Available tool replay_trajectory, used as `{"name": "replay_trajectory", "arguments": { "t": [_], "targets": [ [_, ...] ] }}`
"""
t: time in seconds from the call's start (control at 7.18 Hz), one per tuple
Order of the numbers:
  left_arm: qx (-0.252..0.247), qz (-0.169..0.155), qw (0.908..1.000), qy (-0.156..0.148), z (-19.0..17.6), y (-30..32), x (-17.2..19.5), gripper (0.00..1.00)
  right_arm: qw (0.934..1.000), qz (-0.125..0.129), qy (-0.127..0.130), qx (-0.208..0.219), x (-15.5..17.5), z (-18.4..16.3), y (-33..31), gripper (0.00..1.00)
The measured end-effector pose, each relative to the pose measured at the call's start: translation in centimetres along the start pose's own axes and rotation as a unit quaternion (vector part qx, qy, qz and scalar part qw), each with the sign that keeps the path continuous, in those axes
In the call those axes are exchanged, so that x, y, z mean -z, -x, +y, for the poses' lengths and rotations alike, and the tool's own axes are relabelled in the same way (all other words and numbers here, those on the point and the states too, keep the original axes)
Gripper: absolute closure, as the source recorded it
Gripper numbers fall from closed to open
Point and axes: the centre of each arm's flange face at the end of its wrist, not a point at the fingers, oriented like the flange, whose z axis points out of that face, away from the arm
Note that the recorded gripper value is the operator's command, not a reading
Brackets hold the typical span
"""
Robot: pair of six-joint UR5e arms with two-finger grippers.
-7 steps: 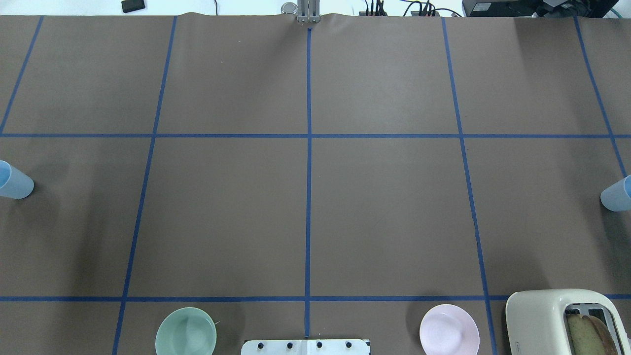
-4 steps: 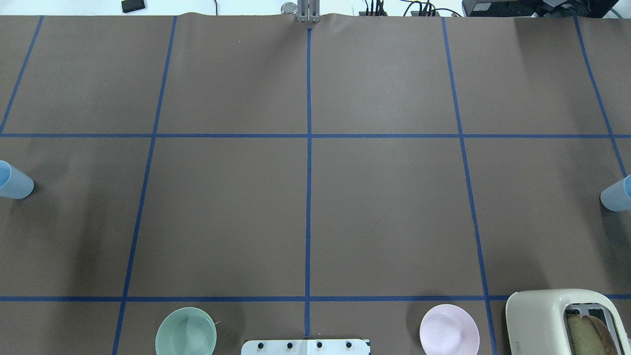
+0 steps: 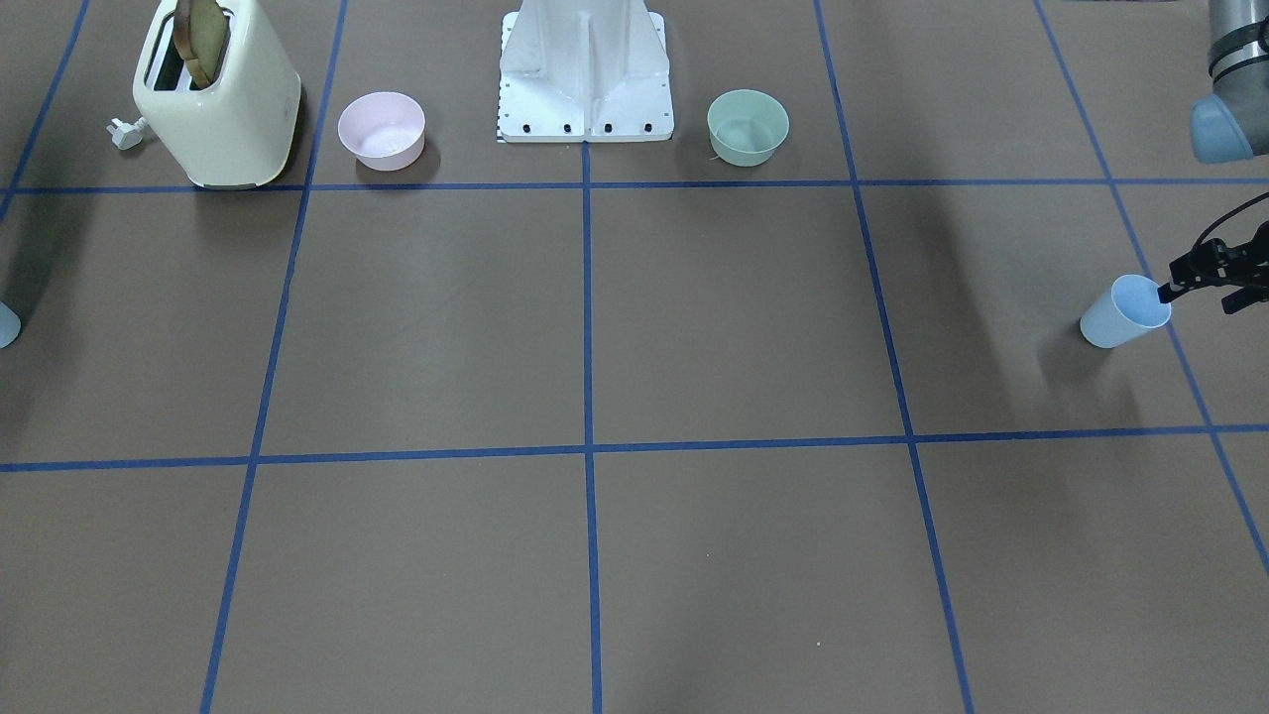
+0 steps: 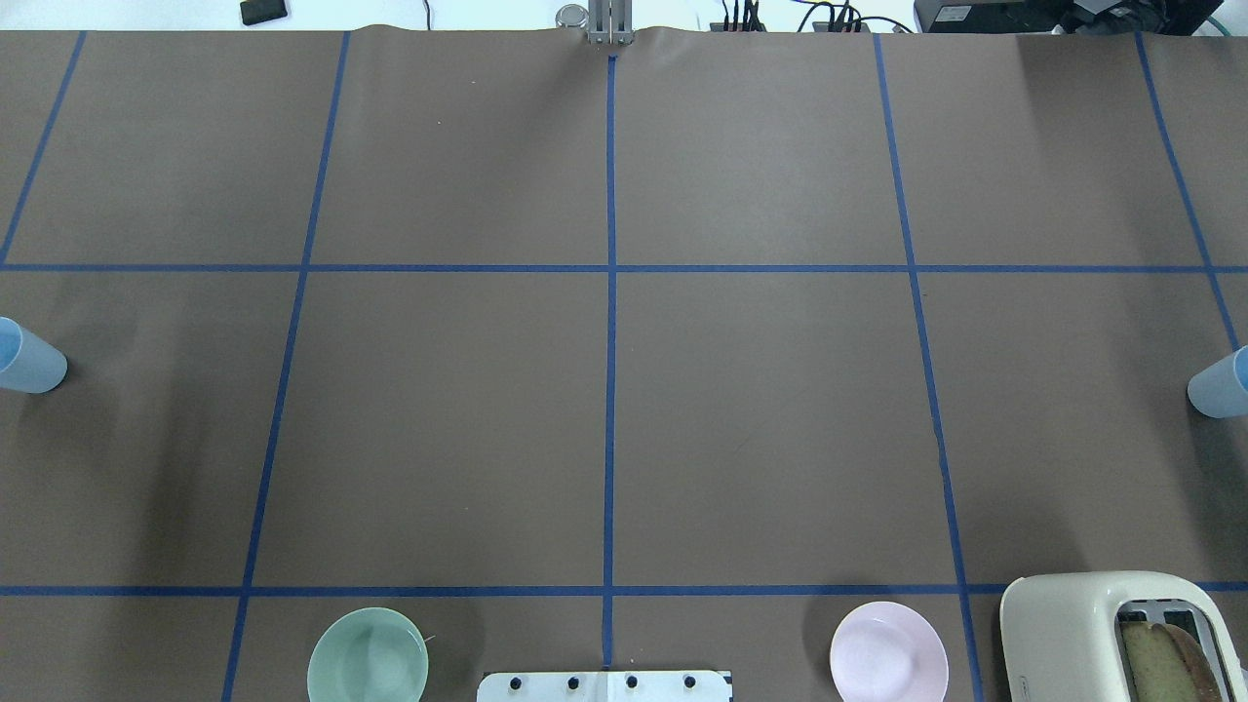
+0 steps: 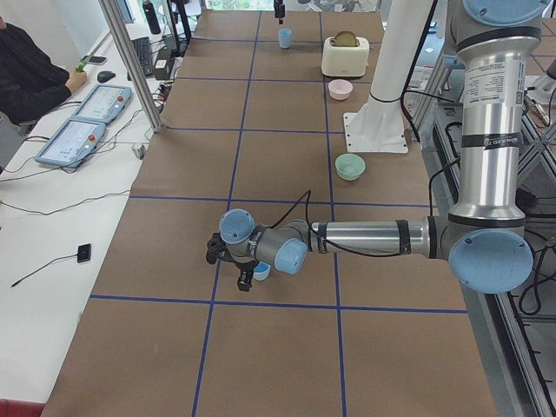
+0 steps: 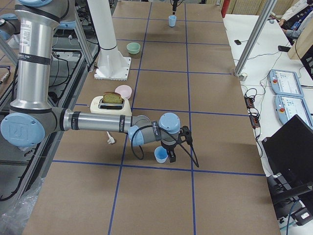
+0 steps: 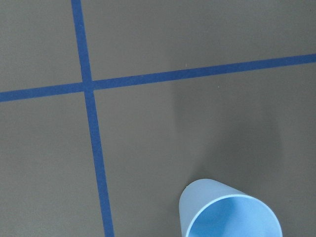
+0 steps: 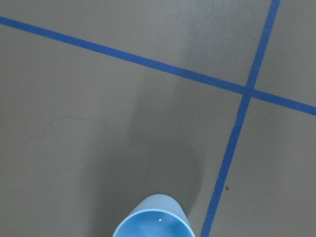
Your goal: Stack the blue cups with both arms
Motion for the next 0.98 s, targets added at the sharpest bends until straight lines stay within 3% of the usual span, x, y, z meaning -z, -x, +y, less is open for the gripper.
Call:
{"name": "replay_trajectory", "arguments": {
  "t": [0.42, 0.56, 0.7, 0.84, 0.98],
  "targets": [
    [-0.009, 0.002, 0.9999, 0.01, 0.3, -0.2, -1.5, 0.19, 1.0, -0.001, 0.002, -0.003, -0.1, 0.0, -0.1, 0.0],
    [-0.011, 0.003, 0.9998, 0.013, 0.4, -0.3, -1.9, 0.26, 1.0, -0.001, 0.002, -0.003, -0.2, 0.1, -0.1, 0.0],
    [-0.013, 0.005, 0.9998, 0.017, 0.5, -0.6, -2.2, 0.42, 1.0, -0.001, 0.002, -0.002, -0.3, 0.1, -0.2, 0.0],
    [-0.016, 0.007, 0.9996, 0.02, 0.5, -0.8, -2.6, 0.69, 1.0, -0.001, 0.002, 0.001, -0.5, 0.1, -0.3, 0.0],
    [-0.018, 0.007, 0.9996, 0.022, 0.5, -1.0, -2.8, 0.89, 1.0, -0.001, 0.001, 0.004, -0.9, 0.3, -0.6, 0.0]
  ]
}}
